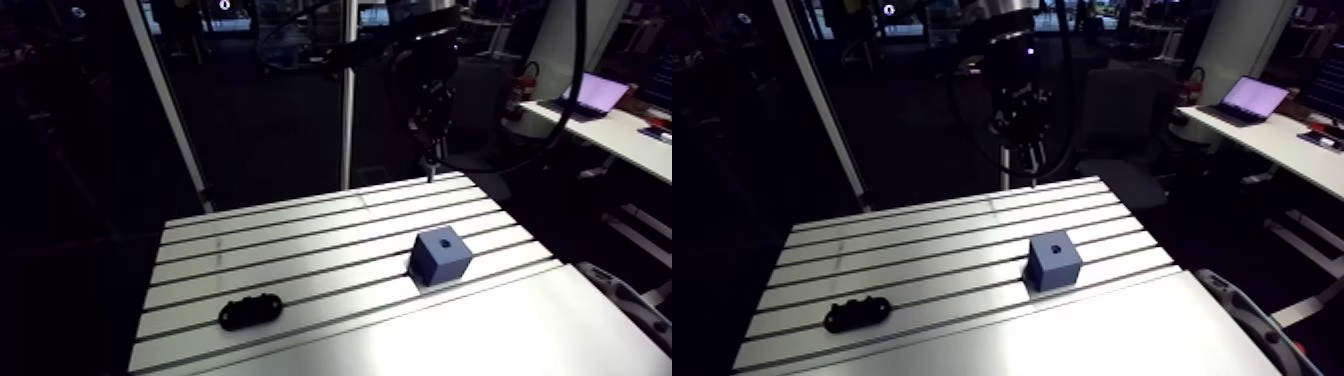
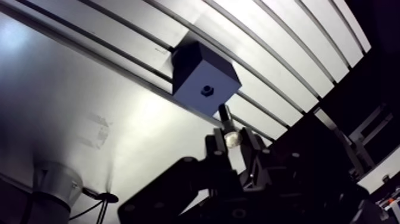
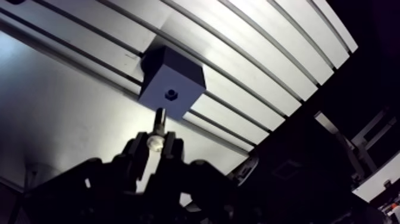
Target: Pick up the M10 bolt and insert it into the hex recess until seated.
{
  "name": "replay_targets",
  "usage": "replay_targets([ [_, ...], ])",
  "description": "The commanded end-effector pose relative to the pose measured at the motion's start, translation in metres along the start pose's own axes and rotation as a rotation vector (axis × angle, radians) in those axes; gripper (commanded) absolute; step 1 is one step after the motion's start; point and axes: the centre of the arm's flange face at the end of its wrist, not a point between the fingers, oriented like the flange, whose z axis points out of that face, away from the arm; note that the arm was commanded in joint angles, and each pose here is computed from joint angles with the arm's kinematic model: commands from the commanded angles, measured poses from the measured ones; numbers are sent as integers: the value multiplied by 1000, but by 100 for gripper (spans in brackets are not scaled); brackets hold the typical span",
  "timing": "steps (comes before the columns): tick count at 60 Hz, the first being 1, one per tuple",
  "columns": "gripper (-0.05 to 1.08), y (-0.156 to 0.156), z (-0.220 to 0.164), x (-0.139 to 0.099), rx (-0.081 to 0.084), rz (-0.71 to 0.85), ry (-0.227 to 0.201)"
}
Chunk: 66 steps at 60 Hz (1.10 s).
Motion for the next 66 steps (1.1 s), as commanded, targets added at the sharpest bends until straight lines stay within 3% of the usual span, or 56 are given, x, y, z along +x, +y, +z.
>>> replay_targets([
  [1,108,-2,5,-2,1,-17,-5],
  [10,108,-7,8,-6,4,-19,-5],
  [18,108,3,11,-13,-13,-16,13],
  [29,108,2,11,-21,-20,-9,21],
  [51,108,6,28,-43,3,30,14],
  [58,108,7,34,-42,-18,6,31],
  [66,108,9,40,-45,-20,13,37],
])
